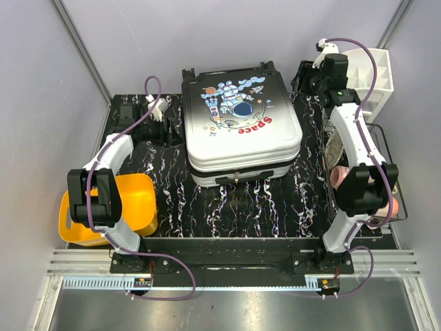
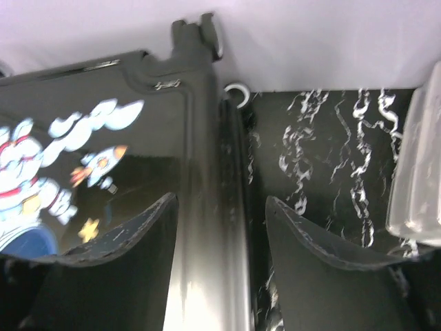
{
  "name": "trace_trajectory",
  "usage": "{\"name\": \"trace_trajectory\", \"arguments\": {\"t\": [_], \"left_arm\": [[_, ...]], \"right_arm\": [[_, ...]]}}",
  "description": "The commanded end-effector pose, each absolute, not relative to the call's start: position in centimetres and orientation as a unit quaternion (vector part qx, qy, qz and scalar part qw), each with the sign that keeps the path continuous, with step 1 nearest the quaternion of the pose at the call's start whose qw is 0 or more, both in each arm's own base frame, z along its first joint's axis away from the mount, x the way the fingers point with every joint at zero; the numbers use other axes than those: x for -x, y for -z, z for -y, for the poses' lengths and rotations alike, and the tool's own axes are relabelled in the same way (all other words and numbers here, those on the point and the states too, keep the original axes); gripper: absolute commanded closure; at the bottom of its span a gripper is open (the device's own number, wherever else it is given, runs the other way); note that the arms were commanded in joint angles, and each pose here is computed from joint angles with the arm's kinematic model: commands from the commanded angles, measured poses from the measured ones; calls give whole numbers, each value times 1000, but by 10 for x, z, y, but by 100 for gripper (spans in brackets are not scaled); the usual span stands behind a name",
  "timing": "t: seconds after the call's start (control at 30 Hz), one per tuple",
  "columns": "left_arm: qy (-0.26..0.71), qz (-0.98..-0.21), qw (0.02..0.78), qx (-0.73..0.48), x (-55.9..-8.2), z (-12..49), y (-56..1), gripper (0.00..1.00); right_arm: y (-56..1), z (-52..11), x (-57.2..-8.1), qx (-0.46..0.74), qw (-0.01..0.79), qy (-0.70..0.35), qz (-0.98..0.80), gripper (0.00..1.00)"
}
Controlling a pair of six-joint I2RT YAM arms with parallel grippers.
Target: Open, take out, and arrange the luggage
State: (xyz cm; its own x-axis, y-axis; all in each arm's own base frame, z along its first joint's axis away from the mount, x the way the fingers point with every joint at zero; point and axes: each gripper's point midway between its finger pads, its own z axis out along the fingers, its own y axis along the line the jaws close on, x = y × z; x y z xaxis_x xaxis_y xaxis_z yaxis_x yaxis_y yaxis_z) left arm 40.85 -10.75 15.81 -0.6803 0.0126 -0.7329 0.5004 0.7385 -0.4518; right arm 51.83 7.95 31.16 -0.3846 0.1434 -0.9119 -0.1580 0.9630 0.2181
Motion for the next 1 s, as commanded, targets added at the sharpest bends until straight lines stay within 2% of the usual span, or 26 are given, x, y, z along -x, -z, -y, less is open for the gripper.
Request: {"name": "trace_trajectory", "arguments": {"t": [0.0,0.07,0.13,0.17,0.2,0.3,0.4,0.47,0.63,0.83,0.97], "left_arm": [[302,-841,402,-198,-419,112,-165,29],[297,-844,398,-205,-417,119,-159,29],[289,-845,396,-212,-416,117,-154,30],[286,-844,398,-217,-414,116,-154,29],[281,-843,399,-227,-412,115,-150,29],[277,-830,409,-260,-404,116,-150,27],[277,-814,414,-299,-394,123,-150,27],[285,-798,417,-329,-384,134,-154,27],[277,-769,422,-392,-354,150,-152,25],[283,-749,417,-430,-316,158,-148,25],[289,-744,401,-450,-283,159,-137,24]], "right_arm": [[-332,-63,-564,-5,596,-99,-797,40],[-304,-57,-589,12,587,-75,-806,46],[-303,-54,-605,22,593,-71,-802,50],[-278,-57,-615,44,576,-77,-813,51],[-282,-59,-622,55,581,-86,-807,53],[-266,-76,-634,112,575,-159,-795,62],[-254,-104,-637,163,560,-235,-778,65],[-235,-129,-632,187,525,-307,-771,66],[-238,-184,-615,248,487,-410,-730,67],[-229,-271,-583,332,453,-461,-687,65],[-243,-324,-573,366,469,-481,-644,60]]}}
